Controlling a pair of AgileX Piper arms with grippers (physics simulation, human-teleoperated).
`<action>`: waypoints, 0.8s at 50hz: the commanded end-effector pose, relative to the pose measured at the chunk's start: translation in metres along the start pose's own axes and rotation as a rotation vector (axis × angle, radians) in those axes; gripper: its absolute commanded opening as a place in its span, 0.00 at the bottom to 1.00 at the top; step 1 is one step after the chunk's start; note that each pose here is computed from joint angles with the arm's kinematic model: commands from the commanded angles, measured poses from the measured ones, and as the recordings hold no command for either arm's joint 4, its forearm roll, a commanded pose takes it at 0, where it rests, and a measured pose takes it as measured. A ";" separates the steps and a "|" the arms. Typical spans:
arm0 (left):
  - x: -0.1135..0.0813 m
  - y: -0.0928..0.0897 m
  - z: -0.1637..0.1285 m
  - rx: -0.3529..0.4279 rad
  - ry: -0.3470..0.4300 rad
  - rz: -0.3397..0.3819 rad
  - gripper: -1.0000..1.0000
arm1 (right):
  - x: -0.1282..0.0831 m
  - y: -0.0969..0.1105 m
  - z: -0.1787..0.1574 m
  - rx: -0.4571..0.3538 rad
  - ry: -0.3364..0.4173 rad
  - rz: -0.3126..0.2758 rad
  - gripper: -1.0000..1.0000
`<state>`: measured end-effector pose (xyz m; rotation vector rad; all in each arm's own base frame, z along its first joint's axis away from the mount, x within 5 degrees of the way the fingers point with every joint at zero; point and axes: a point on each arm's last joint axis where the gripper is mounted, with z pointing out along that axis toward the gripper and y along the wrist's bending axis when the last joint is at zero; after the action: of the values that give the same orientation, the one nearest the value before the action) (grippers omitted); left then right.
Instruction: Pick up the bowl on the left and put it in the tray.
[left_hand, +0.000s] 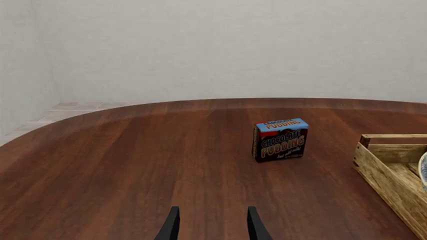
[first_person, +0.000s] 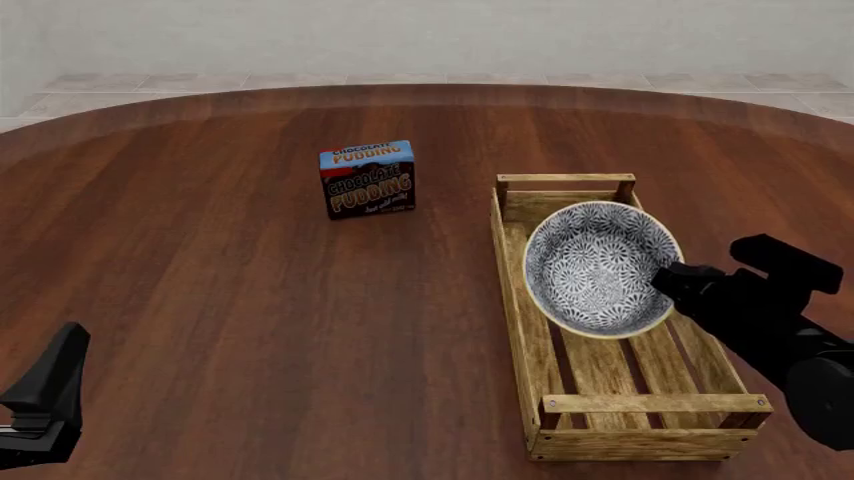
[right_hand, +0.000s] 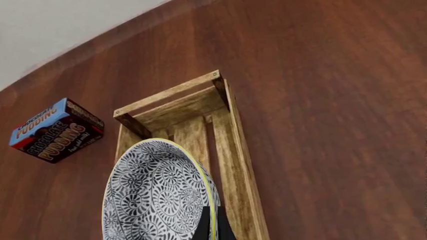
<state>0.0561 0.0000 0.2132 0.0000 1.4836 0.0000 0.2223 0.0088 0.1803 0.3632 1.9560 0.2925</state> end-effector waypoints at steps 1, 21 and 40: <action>0.000 0.000 0.000 0.000 0.000 0.000 1.00 | 0.000 -0.001 0.003 0.003 -0.007 0.008 0.00; 0.000 0.000 0.000 0.000 0.000 0.000 1.00 | 0.001 -0.002 0.006 0.007 -0.003 0.002 0.00; 0.000 0.000 0.000 0.000 0.000 0.000 1.00 | 0.004 -0.002 0.007 0.003 0.004 -0.006 0.00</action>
<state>0.0561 0.0000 0.2132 0.0000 1.4836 0.0000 0.2262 0.0084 0.1723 0.3567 1.9697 0.2814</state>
